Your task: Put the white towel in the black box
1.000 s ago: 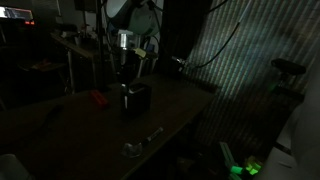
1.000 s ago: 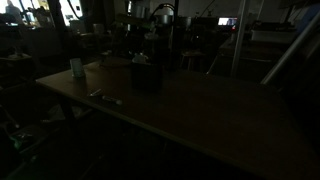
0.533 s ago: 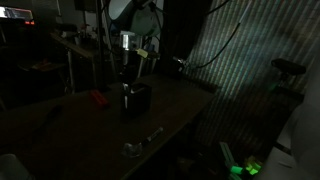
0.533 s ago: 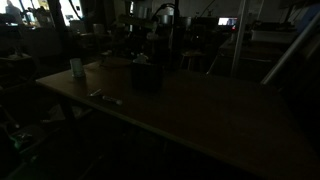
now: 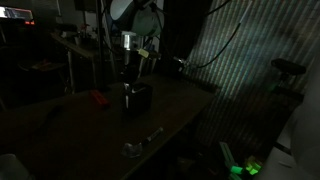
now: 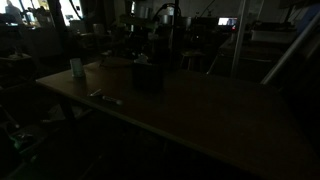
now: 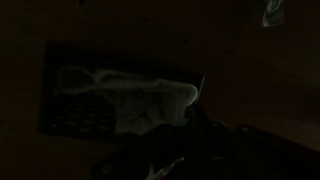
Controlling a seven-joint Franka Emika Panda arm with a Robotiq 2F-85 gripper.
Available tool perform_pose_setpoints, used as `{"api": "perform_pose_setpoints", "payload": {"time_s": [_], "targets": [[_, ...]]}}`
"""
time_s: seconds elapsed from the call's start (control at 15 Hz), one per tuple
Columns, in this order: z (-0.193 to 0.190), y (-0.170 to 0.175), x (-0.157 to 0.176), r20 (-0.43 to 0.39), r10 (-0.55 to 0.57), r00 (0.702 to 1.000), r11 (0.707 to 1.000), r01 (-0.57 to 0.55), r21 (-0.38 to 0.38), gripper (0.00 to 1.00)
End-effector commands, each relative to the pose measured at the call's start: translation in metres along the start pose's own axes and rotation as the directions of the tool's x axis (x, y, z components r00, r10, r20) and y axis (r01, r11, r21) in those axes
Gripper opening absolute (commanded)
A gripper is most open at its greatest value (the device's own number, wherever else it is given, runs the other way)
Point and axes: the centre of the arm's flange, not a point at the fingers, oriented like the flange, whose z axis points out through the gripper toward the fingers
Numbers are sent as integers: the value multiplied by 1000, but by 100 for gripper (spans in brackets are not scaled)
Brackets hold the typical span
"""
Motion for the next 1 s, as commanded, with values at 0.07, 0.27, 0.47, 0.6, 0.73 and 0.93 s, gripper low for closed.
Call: {"api": "perform_pose_setpoints", "payload": {"time_s": [0.07,0.27,0.47,0.6,0.73,0.93], "targets": [[2,13,4,7,-10,1000,1000,10,-23,0],[0,18,3,9,-8,1000,999,8,-32,0],[-1,24,0,13,-1,1000,999,2,-39,0],[-3,26,-2,10,3,1000,999,-2,-39,0],[-4,29,-3,11,11,1000,999,-11,-45,0],[-5,34,-5,13,24,1000,998,-23,-50,0]]}}
